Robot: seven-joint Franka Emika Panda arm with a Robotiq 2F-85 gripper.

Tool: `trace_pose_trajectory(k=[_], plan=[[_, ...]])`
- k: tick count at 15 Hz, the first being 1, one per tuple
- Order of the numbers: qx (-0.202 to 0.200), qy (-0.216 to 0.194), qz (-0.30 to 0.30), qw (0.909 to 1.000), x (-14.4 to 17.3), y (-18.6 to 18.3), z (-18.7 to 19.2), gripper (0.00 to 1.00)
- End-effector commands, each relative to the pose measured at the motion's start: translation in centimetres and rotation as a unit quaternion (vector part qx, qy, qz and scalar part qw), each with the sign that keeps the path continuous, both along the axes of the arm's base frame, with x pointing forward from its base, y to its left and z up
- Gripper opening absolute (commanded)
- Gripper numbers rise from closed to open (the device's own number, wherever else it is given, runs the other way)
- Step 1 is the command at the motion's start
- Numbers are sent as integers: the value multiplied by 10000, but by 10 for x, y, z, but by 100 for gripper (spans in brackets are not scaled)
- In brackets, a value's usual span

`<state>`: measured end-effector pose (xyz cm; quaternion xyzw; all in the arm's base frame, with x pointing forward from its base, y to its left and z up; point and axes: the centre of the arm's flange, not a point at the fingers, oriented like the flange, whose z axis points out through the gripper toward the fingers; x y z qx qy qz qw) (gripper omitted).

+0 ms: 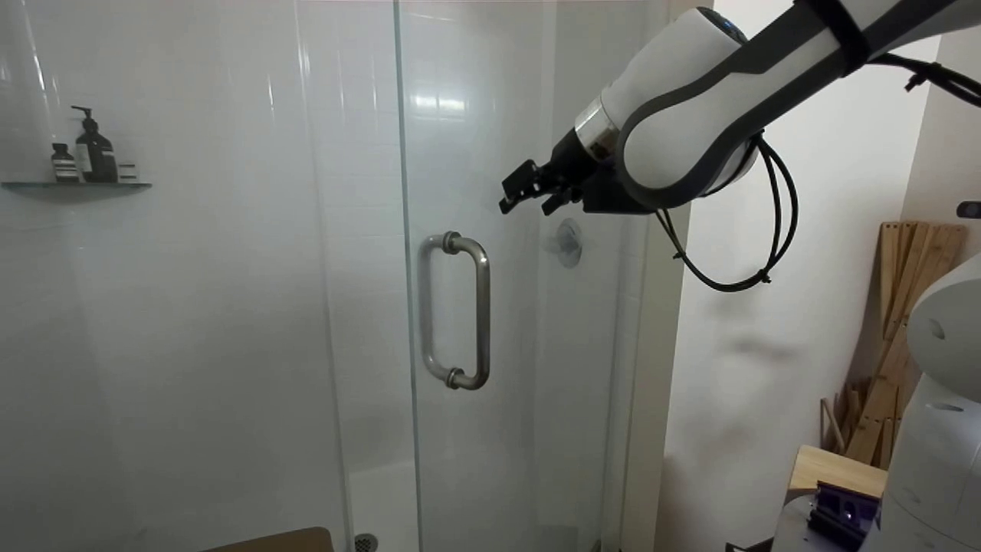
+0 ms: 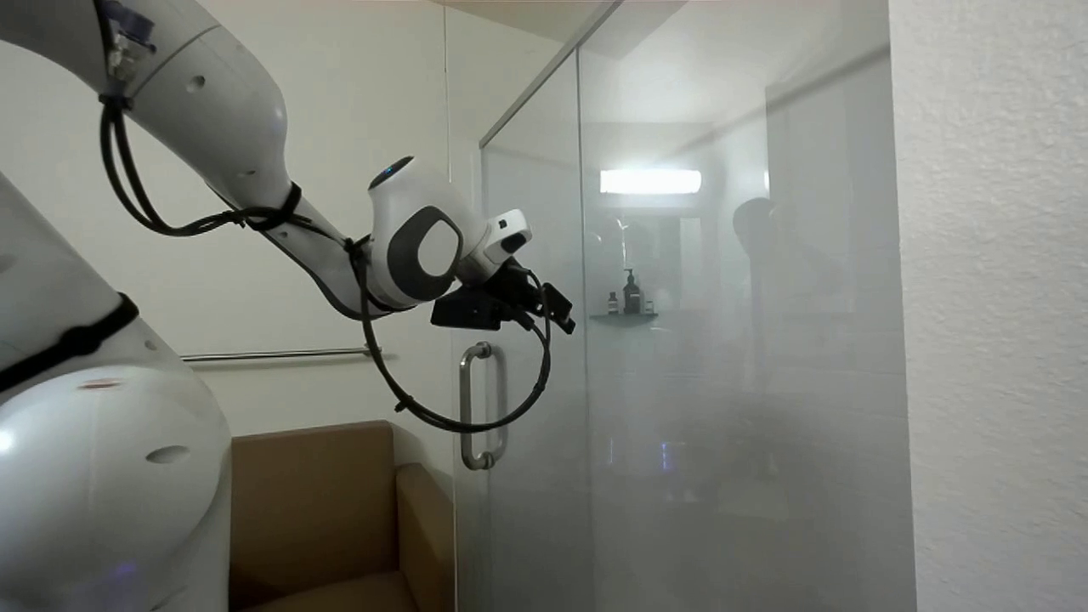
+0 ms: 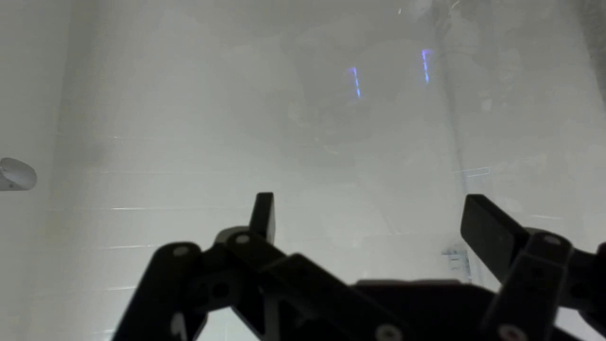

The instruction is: Close the glass door.

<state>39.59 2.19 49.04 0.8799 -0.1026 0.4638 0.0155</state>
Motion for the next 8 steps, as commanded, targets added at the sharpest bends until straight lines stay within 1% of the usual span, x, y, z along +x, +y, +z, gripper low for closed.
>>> trace_pose_trajectory(k=[1, 8], plan=[[27, 40, -206, 9998, 21, 10, -9, 100], [-187, 134, -575, 9981, 48, 23, -24, 100]])
